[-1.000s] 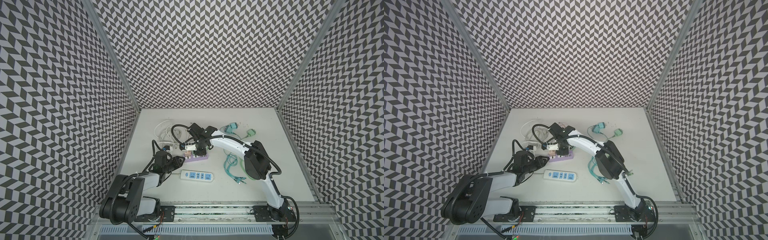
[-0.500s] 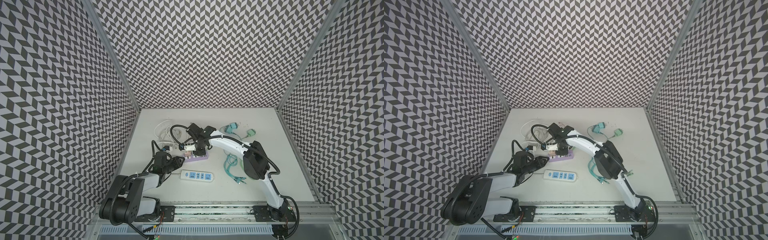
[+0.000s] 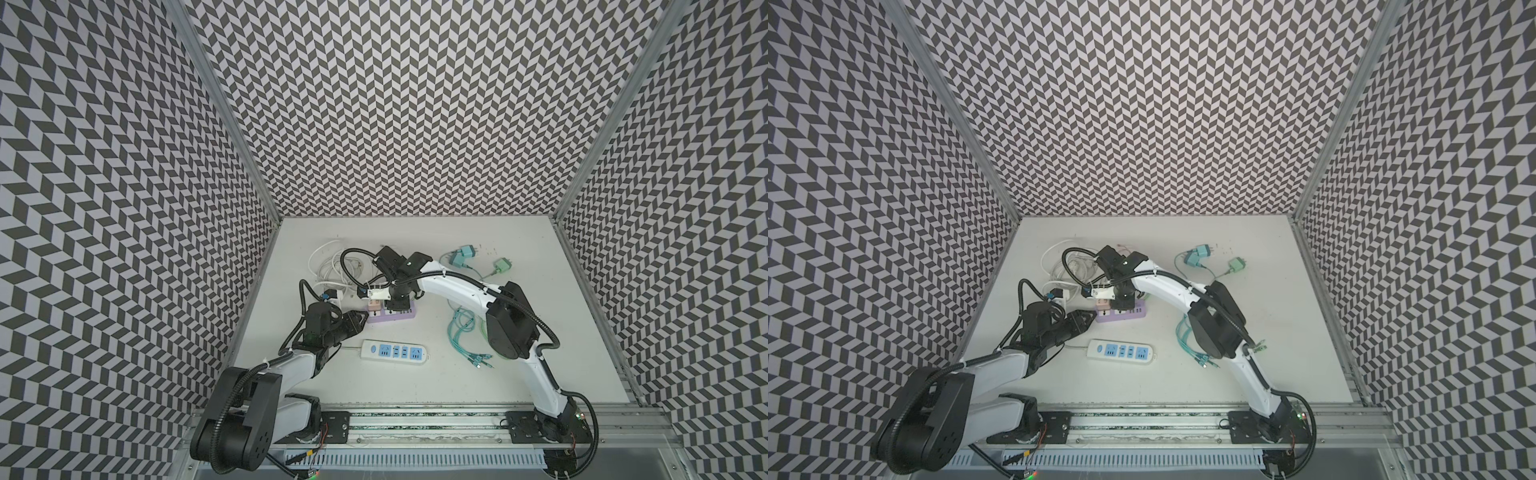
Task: Insert the plug
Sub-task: 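Press the light green charger down into the purple strip socket with the right gripper, then open the right gripper and lift it away from the plugged charger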
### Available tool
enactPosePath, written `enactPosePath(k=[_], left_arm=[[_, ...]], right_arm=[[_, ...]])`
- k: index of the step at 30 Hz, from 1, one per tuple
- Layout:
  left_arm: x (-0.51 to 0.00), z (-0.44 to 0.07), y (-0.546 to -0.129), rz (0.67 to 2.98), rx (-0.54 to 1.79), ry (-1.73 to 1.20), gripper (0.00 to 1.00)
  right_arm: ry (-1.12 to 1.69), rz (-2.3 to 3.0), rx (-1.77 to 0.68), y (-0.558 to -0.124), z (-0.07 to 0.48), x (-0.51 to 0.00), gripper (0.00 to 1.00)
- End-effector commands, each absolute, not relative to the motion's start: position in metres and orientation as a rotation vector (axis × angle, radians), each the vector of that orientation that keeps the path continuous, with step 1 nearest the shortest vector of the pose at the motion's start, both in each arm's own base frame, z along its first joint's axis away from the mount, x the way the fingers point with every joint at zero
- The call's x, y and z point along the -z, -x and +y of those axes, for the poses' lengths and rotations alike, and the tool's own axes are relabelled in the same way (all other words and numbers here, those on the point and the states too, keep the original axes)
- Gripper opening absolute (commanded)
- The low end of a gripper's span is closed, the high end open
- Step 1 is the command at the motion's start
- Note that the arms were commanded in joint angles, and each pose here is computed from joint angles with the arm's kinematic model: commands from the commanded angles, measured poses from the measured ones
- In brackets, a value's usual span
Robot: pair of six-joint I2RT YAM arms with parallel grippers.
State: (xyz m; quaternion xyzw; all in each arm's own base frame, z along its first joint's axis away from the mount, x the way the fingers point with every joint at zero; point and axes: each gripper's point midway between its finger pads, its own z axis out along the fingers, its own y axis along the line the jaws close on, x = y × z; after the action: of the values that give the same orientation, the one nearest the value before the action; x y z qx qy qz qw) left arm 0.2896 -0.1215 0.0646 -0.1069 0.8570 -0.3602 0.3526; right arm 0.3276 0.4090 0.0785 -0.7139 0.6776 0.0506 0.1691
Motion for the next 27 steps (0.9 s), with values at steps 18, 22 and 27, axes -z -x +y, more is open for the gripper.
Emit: enactPosePath(k=[18, 22, 27], left_arm=[[-0.081, -0.115, -0.288, 2.181, 0.907, 0.294, 0.36], [-0.082, -0.115, -0.288, 2.182, 0.906, 0.297, 0.36], [-0.083, -0.115, -0.288, 2.182, 0.905, 0.294, 0.36]], right_arm=[[1.882, 1.883, -0.216, -0.335, 0.416, -0.110, 0.51], [1.848, 1.892, -0.239, -0.337, 0.410, -0.117, 0.56], [1.825, 1.903, -0.273, -0.336, 0.401, -0.120, 0.57]])
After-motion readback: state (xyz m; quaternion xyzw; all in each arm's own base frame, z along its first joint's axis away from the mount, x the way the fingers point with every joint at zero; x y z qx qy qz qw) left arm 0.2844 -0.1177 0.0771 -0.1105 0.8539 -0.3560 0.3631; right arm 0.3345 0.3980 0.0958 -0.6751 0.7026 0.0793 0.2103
